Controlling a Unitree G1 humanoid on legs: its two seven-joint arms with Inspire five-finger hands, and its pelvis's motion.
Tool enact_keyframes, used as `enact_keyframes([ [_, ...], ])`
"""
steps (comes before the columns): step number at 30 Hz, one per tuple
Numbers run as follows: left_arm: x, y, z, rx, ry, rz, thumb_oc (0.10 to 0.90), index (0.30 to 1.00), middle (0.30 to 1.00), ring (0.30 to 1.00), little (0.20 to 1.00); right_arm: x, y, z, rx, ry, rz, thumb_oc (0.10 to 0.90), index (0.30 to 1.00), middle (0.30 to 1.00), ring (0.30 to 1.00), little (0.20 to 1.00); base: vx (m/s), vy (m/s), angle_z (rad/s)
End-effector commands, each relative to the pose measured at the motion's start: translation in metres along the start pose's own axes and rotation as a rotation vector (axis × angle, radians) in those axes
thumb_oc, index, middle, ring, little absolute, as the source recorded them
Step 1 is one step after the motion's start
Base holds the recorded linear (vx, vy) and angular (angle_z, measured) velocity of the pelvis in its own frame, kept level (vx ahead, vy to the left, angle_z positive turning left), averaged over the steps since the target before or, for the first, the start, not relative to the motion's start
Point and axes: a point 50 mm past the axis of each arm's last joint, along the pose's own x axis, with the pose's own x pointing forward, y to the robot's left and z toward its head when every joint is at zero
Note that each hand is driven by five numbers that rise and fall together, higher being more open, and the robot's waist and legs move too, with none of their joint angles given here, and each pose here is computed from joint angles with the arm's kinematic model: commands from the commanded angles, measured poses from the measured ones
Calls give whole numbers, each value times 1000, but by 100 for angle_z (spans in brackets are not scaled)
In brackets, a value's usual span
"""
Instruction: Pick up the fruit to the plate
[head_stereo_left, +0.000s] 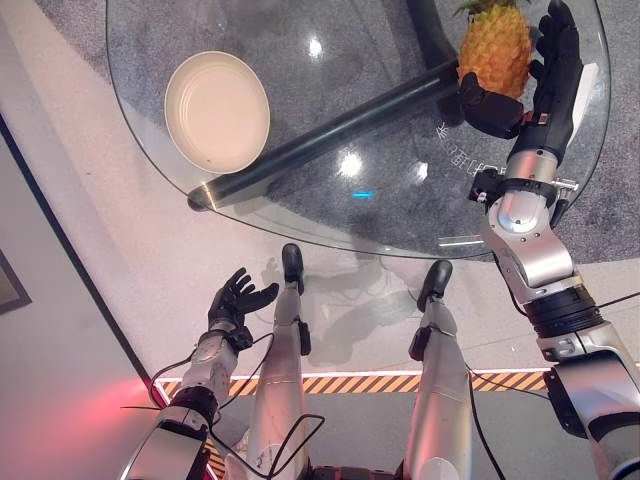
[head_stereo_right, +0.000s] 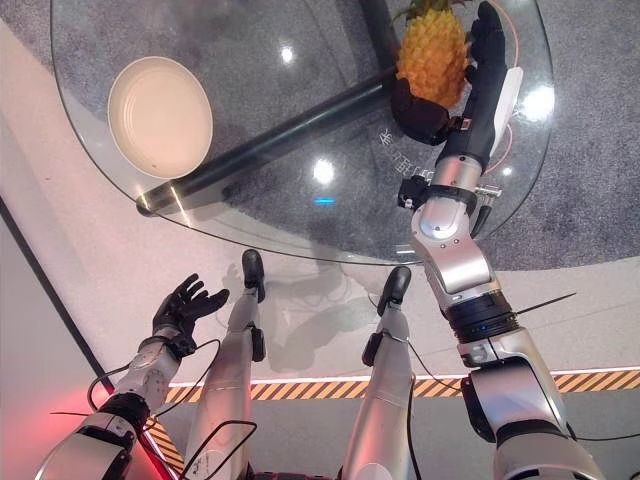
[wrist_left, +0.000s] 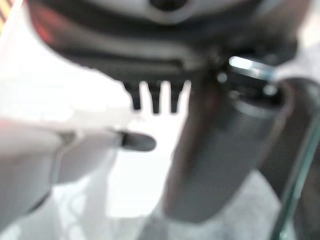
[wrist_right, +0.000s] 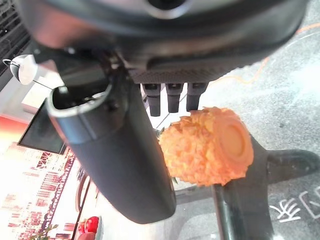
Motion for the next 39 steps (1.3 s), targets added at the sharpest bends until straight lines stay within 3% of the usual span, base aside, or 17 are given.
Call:
enact_keyframes([
  [1, -8, 17, -14, 42, 27, 52, 800, 900, 900, 900, 900, 20, -10, 53, 37, -221, -63, 800, 900, 900, 900, 900, 0, 0, 0],
  [15, -7, 16, -12, 54, 26, 46, 800, 900, 900, 900, 900, 34, -20, 52, -162, -216, -216, 800, 900, 900, 900, 900, 0, 0, 0],
  [39, -6, 15, -9, 71, 27, 31, 800, 900, 900, 900, 900, 36, -7, 31, -152, -42, -107, 800, 900, 900, 900, 900, 0, 0, 0],
])
